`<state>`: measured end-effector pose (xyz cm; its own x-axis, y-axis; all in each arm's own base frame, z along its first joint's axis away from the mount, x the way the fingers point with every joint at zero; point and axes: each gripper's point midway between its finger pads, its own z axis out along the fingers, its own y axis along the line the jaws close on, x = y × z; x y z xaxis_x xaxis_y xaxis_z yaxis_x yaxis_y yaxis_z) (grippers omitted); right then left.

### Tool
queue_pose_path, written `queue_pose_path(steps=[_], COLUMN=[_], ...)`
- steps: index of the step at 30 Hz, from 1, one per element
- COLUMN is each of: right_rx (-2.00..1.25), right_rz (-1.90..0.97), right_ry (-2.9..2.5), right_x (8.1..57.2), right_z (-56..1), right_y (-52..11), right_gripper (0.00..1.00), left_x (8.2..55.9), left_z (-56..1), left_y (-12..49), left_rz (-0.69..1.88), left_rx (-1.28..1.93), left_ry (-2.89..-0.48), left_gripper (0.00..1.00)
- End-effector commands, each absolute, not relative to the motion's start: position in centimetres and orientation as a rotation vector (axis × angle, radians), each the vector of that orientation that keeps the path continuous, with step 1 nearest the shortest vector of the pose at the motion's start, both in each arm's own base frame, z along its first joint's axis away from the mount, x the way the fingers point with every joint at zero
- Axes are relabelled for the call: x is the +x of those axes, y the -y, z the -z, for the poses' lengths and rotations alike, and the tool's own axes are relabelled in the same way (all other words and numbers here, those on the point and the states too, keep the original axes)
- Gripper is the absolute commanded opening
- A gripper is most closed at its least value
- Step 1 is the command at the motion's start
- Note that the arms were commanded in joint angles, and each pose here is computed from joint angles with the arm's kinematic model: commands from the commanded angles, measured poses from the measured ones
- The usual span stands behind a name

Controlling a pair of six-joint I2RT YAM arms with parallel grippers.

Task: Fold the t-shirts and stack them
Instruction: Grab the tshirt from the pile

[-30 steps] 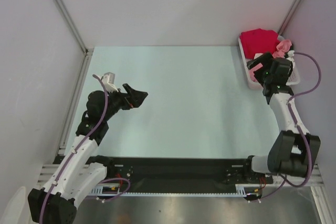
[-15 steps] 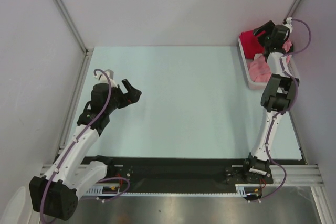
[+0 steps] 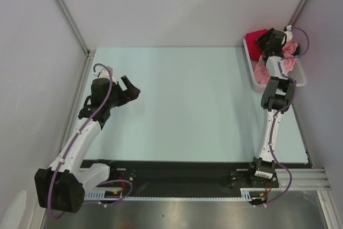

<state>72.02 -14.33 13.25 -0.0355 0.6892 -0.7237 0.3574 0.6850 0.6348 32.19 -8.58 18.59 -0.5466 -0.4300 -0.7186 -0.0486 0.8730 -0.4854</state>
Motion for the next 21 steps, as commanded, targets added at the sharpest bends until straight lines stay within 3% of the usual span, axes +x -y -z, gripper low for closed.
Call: queue_pose_path(steps=[1, 5, 8, 12, 16, 21], right_rx=[0.840, 0.861, 0.870, 0.847, 0.824, 0.789], right_rz=[-0.258, -0.236, -0.185, -0.199, -0.269, -0.299], right_ry=[-1.640, -1.633, -1.616, -1.618, -1.570, -1.524], right_x=[72.8, 72.9, 72.8, 72.8, 72.0, 68.5], right_z=[-12.2, -11.8, -12.3, -14.6, -20.9, -30.4], right_y=[14.1, 14.5, 15.3, 15.3, 14.2, 12.7], right_gripper=[0.62, 0.48, 0.37, 0.01, 0.00, 0.00], left_x=[33.1, 33.1, 33.2, 33.3, 32.9, 32.0], left_z=[-20.5, -20.4, -20.7, -21.7, -23.0, -24.8], left_y=[8.4, 7.9, 8.2, 8.6, 9.2, 9.7], left_rz=[0.522, 0.512, 0.539, 0.559, 0.599, 0.652], left_rx=[-0.313, -0.332, -0.293, -0.229, -0.191, -0.212], left_ry=[-2.069, -2.080, -2.069, -2.037, -1.995, -1.946], left_gripper=[1.00, 1.00, 0.93, 0.92, 1.00, 1.00])
